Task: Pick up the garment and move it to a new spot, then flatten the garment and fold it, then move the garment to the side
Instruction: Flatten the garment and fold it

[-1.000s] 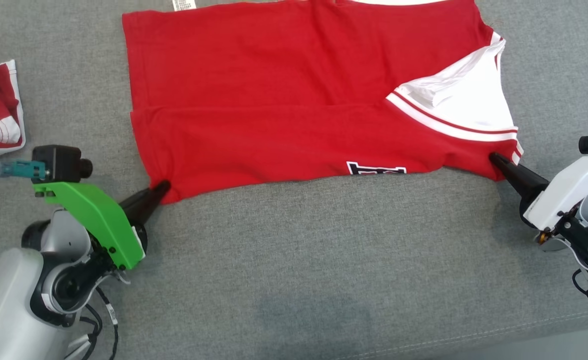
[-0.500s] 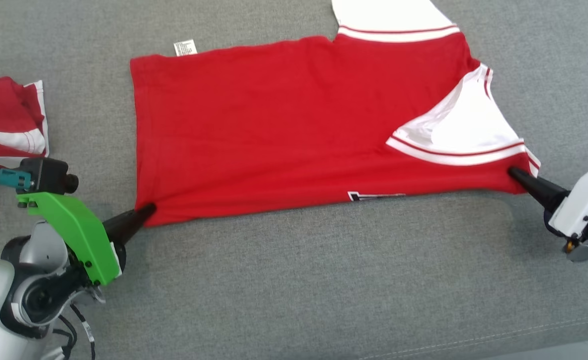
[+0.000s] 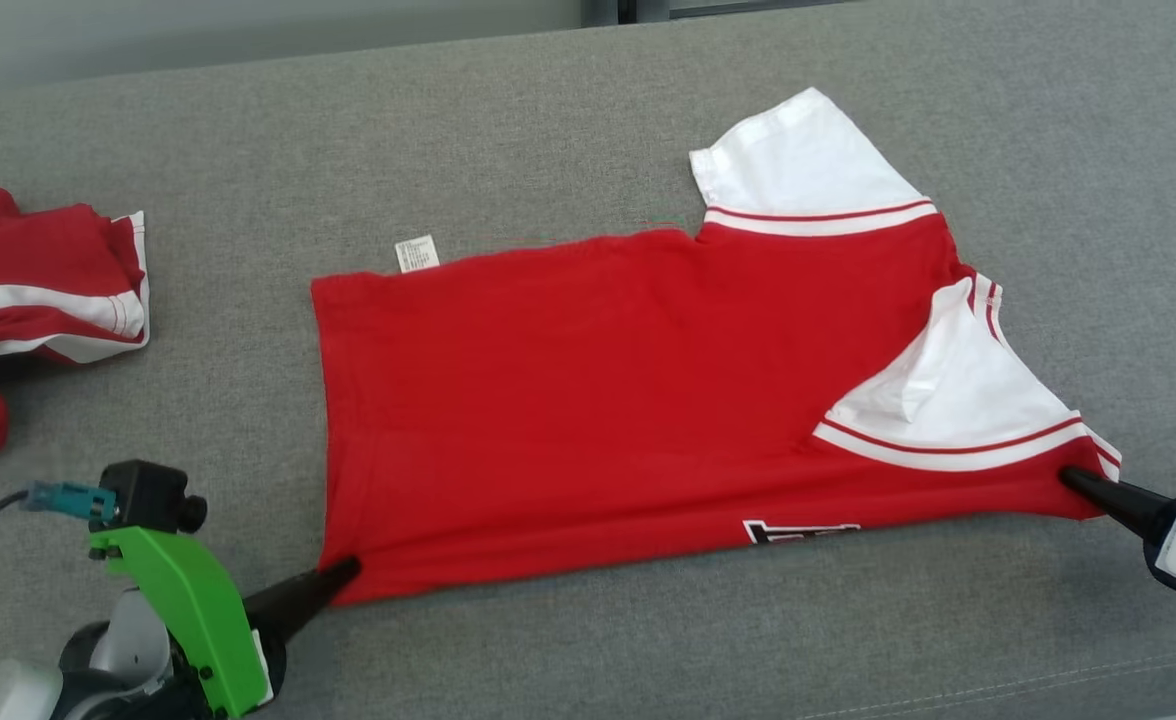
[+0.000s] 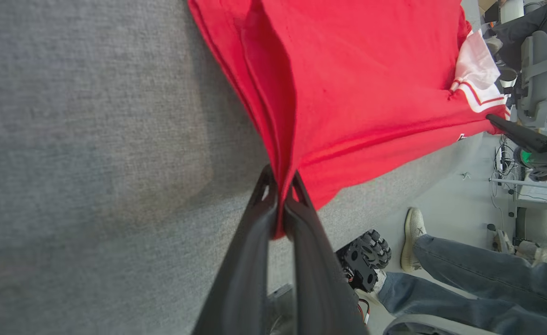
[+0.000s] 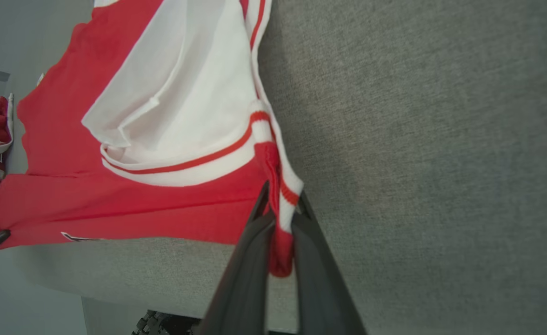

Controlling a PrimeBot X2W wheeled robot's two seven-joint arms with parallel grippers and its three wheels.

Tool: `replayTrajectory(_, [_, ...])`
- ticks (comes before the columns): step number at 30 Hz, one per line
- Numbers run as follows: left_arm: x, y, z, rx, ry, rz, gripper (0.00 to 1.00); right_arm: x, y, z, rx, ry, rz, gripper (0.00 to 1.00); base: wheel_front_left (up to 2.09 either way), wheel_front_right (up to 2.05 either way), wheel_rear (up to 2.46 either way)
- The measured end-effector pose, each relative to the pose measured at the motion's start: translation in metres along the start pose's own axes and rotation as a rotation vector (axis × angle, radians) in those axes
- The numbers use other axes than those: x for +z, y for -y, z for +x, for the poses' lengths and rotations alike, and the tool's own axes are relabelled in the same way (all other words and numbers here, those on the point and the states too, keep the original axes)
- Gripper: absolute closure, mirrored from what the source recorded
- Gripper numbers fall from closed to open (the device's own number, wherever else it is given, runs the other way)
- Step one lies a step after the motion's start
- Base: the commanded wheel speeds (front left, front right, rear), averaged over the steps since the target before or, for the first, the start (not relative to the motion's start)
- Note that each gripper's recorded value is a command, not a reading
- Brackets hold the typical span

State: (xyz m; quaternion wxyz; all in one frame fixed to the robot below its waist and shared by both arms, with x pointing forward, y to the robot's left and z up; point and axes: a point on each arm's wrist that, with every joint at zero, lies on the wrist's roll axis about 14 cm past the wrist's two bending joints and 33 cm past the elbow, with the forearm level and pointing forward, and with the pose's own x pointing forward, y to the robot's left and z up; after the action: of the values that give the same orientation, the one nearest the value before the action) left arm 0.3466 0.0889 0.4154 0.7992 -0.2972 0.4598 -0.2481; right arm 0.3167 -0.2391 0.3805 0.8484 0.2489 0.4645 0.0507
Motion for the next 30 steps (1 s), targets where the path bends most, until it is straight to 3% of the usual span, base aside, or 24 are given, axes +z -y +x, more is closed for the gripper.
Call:
replayTrajectory(13, [-0.028,0.009,-0.005,-0.024,-0.039,-0.061,1.0,-0.03,-0.003,-0.008,0.008,-0.064,0.041,1.0,0.0,0.0,0.0])
replayTrajectory(14, [-0.029,0.01,-0.004,-0.026,-0.038,-0.065,0.9,-0.031,-0.005,-0.007,0.012,-0.068,0.033,0.81,0.0,0.0,0.0])
replayTrajectory(15, [-0.03,0.01,-0.003,-0.024,-0.04,-0.068,0.71,-0.032,-0.008,-0.007,0.017,-0.071,0.016,0.56,0.0,0.0,0.0])
replayTrajectory(16, [-0.033,0.01,-0.002,-0.025,-0.051,-0.066,0.64,-0.032,-0.011,-0.006,0.021,-0.069,0.001,0.25,0.0,0.0,0.0])
replayTrajectory(17, [-0.036,0.011,0.0,-0.026,-0.061,-0.063,0.3,-0.031,-0.012,-0.005,0.022,-0.067,-0.011,0.0,0.0,0.0,0.0])
replayTrajectory(18, [-0.038,0.01,0.001,-0.024,-0.066,-0.061,0.0,-0.03,-0.012,-0.005,0.021,-0.058,-0.022,0.0,0.0,0.0,0.0])
replayTrajectory(23, [-0.037,0.001,0.004,0.034,-0.061,0.032,0.0,-0.015,-0.019,-0.003,0.036,-0.007,-0.049,0.0,0.0,0.0,0.0])
replayTrajectory(27, [-0.011,-0.029,-0.012,0.176,-0.031,0.275,0.0,0.013,-0.008,-0.01,-0.015,0.062,-0.102,0.0,0.0,0.0,0.0])
replayTrajectory(30, [0.034,-0.024,-0.015,0.201,0.072,0.401,0.0,0.061,-0.009,-0.018,-0.039,0.164,-0.203,0.0,0.0,0.0,0.0])
